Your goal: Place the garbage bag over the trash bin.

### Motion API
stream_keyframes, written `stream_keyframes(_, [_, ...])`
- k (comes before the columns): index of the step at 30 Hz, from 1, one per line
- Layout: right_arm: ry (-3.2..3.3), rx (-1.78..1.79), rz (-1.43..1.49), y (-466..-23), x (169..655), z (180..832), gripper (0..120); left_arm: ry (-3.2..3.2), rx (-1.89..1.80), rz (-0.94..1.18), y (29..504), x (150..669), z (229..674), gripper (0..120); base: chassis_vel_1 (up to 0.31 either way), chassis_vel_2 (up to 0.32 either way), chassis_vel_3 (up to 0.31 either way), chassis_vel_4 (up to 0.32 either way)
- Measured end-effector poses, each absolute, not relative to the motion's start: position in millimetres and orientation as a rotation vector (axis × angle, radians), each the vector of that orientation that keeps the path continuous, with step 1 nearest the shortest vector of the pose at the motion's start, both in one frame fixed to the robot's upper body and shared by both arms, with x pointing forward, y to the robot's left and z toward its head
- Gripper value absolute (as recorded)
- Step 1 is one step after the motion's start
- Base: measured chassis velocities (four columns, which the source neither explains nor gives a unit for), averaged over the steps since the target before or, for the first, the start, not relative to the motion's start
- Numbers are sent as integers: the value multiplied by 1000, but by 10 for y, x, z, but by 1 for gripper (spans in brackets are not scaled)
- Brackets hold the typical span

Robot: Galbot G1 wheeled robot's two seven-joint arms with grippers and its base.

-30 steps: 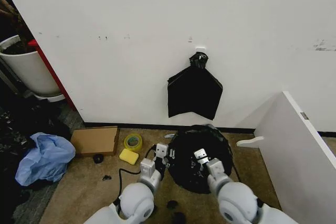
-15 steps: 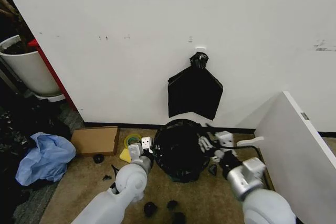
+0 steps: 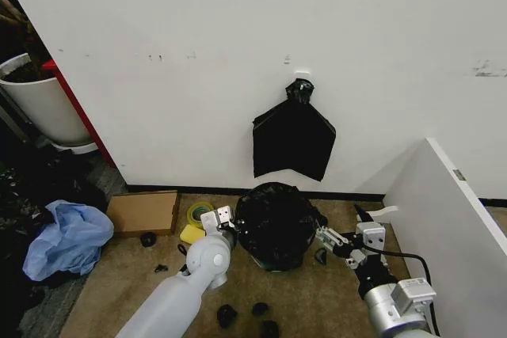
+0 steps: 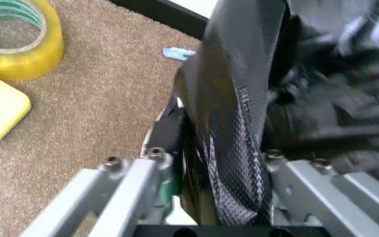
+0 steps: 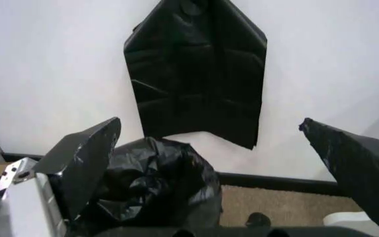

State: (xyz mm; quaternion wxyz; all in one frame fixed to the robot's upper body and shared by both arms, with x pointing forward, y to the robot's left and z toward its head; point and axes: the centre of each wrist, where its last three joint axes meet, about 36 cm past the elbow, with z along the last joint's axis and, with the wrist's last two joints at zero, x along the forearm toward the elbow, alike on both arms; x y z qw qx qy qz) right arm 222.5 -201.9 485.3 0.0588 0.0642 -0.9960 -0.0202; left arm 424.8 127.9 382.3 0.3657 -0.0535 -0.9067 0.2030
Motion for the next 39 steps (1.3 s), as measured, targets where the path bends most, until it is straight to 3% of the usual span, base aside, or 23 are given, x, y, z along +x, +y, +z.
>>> stream_keyframes(14, [-3039,171,-99,-1984,2196,4809,100,-2526,-229,383,1515,3868,4000,81,0,0,0,0])
stream_keyframes(19, [-3084,-65,-27,-1992,2258,4664,100,-2736,-262,305,1657,3594,4060,98,0,0,0,0])
stream_keyframes(23, [-3219,-208,45,-2125,2233,4342,100,-3016,-290,135,1800,3275,4055,100,0,0,0,0])
stream_keyframes(32, [-3372,-125,-51,-2217,1925,4190,100,-3202,-296,105,1634,2443,3885,100,0,0,0,0])
stream_keyframes(39, [-3403,-124,30,-2278,1644,3982,100,-3348,-240,-116,1700,1991,3853,100,0,0,0,0])
